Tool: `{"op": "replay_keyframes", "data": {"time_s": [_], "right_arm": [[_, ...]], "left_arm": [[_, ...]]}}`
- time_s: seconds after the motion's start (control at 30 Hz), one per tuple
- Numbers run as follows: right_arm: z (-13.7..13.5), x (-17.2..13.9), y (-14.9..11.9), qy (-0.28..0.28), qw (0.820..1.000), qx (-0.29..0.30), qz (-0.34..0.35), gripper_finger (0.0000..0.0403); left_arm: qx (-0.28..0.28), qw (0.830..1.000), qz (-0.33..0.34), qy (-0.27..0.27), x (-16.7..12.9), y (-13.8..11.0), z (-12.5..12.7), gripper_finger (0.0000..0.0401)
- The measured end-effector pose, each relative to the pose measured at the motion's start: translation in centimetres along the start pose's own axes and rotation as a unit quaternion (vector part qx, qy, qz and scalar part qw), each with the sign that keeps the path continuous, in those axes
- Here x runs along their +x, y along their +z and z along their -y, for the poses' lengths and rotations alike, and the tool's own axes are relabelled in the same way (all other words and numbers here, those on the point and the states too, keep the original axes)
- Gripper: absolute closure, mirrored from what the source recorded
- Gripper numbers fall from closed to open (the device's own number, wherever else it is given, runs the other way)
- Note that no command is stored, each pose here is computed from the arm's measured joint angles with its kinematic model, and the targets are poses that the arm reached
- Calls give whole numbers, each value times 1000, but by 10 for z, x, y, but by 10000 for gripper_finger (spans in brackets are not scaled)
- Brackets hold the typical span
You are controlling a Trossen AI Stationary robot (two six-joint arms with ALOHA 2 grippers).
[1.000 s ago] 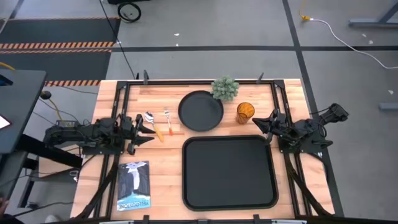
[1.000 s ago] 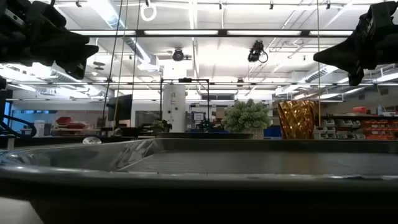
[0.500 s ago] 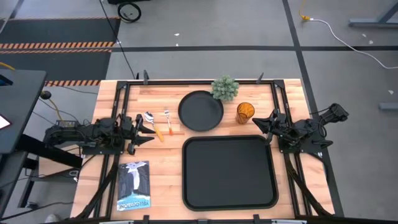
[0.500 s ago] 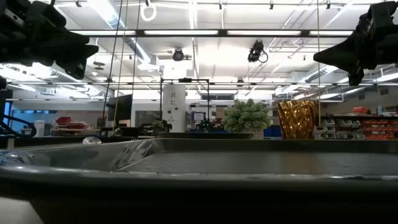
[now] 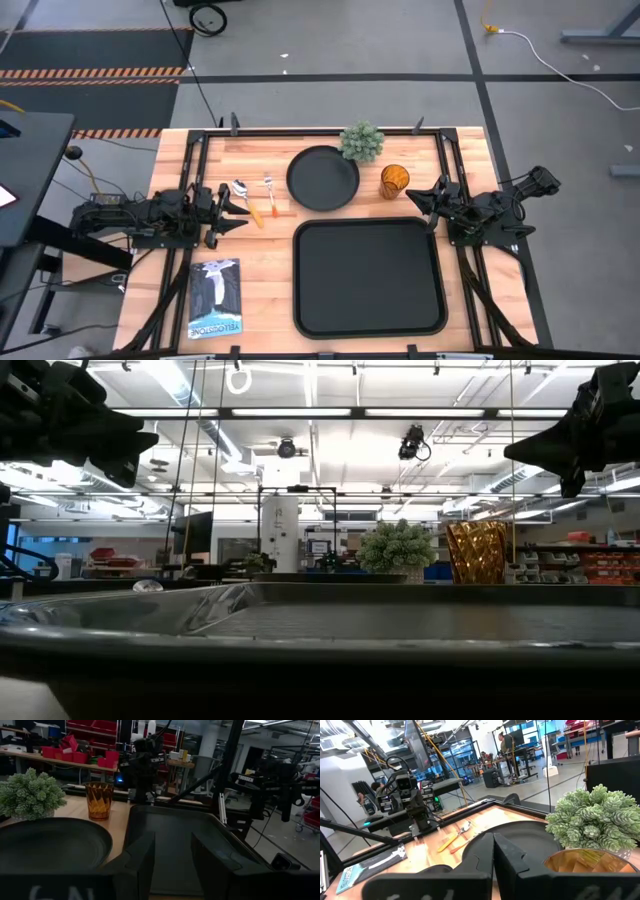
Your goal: Pick and place plate/cup/fork/spoon on tray
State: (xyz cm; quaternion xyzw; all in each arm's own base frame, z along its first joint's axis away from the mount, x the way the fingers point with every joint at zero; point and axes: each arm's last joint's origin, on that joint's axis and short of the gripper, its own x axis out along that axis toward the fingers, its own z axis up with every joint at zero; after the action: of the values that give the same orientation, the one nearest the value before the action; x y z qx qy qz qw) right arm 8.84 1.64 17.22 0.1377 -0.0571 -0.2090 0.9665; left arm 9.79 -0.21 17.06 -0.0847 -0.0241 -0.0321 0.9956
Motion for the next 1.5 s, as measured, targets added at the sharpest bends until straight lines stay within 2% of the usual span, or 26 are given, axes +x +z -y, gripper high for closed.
{"op": "replay_keyframes", "data": {"time_s": [0.77, 0.97, 1.17, 1.4, 1.5], "right_arm": [[0, 0, 0, 0, 1000, 0, 0, 387], [0, 0, 0, 0, 1000, 0, 0, 387], [0, 0, 1, 1, 1000, 4, 4, 387], [-2, -1, 13, 11, 997, 56, 48, 387], [-3, -1, 20, 17, 993, 86, 72, 387]], "left_arm": [[0, 1000, 8, -1, 0, 2, 0, 266], [-22, 996, 89, -18, -2, 17, 3, 266], [-14, 991, 128, -19, -3, 24, 4, 266], [-6, 984, 176, -15, -2, 34, 5, 266], [-8, 984, 176, 12, 1, 34, 3, 266]]}}
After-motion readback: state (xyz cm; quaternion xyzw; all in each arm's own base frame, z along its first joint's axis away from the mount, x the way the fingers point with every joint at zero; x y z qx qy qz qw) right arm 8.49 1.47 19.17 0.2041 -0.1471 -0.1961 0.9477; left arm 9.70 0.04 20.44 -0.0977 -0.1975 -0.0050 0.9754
